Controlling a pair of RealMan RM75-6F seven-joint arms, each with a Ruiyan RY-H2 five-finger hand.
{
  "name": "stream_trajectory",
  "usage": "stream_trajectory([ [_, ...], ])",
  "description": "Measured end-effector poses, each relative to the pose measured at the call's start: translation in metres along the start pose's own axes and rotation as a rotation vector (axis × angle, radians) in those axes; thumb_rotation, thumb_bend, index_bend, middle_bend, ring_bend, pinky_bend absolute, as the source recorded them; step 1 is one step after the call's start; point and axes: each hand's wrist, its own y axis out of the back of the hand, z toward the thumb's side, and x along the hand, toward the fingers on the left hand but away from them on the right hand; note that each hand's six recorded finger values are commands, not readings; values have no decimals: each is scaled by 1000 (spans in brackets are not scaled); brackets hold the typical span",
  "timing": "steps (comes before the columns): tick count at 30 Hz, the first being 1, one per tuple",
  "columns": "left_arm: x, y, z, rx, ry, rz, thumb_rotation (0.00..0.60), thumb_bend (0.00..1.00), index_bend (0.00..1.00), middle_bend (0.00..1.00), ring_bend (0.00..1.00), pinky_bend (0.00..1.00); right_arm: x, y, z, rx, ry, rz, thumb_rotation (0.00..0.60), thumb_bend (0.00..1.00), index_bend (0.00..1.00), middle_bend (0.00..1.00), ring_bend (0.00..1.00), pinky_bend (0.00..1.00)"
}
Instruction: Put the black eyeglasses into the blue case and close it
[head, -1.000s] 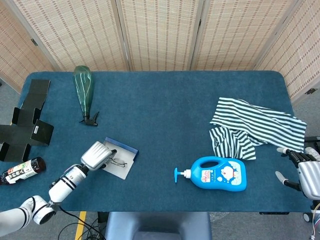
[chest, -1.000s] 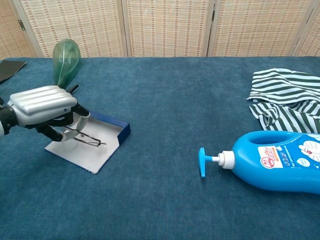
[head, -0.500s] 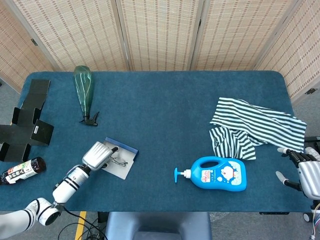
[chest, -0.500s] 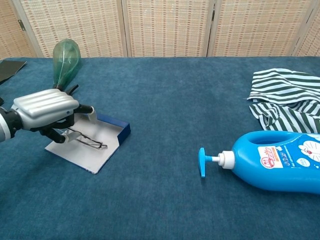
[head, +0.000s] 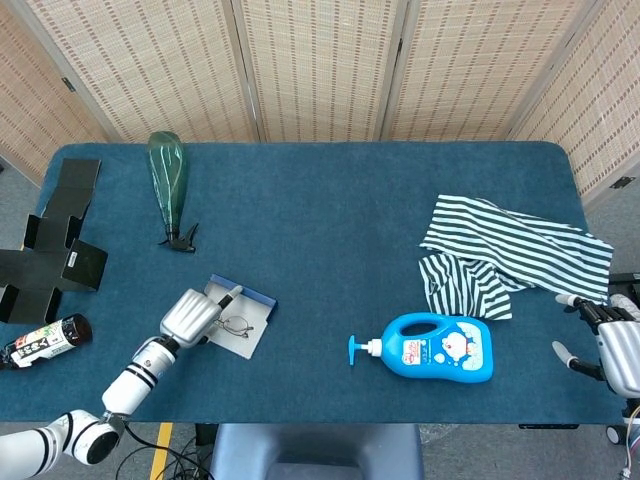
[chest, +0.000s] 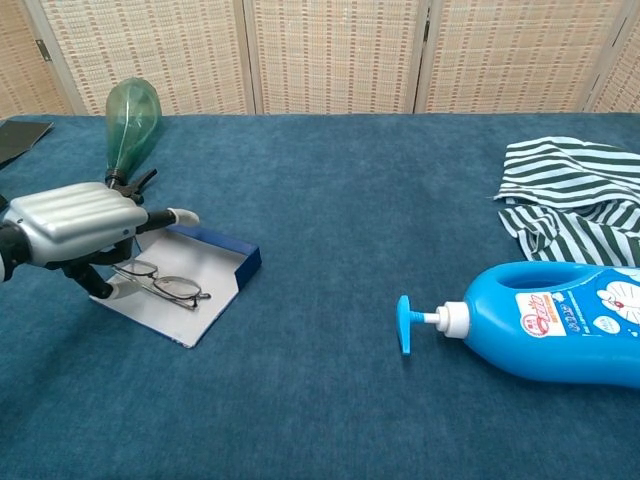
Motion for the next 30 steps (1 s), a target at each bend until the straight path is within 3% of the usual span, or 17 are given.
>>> stream_trajectory([
  [12,13,2,-1,69,44,-19,600,377,58,994,991,1000,0,0,-2,2,-4,0,600,238,262,389,449,391],
  [30,49,17,23,12,57,-5,600,376,61,994,990,1000,0,0,-5,-1,-7,-4,600,238,262,389,449,391],
])
